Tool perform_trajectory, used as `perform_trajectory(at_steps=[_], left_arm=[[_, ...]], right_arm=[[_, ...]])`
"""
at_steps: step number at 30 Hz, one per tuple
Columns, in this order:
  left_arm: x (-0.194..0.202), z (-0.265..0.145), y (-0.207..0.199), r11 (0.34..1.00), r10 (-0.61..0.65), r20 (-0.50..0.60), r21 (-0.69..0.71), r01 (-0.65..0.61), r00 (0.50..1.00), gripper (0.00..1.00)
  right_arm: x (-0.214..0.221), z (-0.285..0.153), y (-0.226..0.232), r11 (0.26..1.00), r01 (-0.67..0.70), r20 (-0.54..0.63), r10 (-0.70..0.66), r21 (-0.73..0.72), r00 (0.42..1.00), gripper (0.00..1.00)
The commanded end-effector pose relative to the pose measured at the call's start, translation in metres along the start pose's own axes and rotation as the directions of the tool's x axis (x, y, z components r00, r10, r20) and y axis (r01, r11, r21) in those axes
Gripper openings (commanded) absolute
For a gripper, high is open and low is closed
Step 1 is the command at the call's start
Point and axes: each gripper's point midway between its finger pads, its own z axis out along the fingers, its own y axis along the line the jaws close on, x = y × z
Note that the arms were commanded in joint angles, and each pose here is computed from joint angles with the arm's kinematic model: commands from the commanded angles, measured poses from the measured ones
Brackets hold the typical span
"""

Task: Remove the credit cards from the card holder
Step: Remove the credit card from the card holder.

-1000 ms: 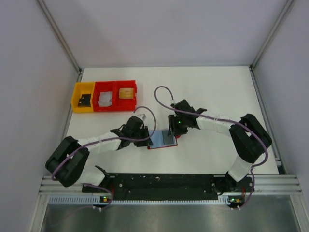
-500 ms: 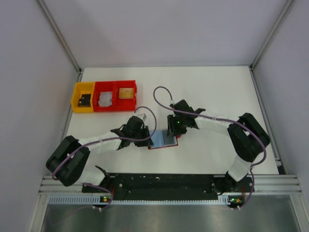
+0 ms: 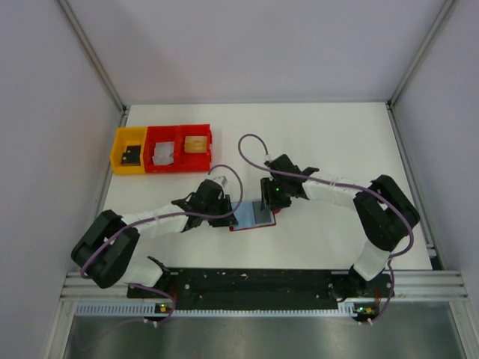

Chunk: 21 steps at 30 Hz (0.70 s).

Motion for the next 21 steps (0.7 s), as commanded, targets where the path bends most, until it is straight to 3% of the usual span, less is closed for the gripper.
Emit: perform_trajectory(at_steps=[1,21], left_arm=[[0.012,0.004,0.007,0.999,0.021,-0.050,-0.028,-0.023,0.999,0.28],[0.014,0.006,0.006,0.999,0.023,-0.056,-0.024,-0.025,0.998,0.28]], right_arm=[[-0.021,-0.011,0.019,0.999,0.038,0.056,-0.035,-0.039,0.998,0.43],[-0.025,-0.017,0.018,0.999,0.046,0.078,-0.044,-0.015,0.996,0.43]])
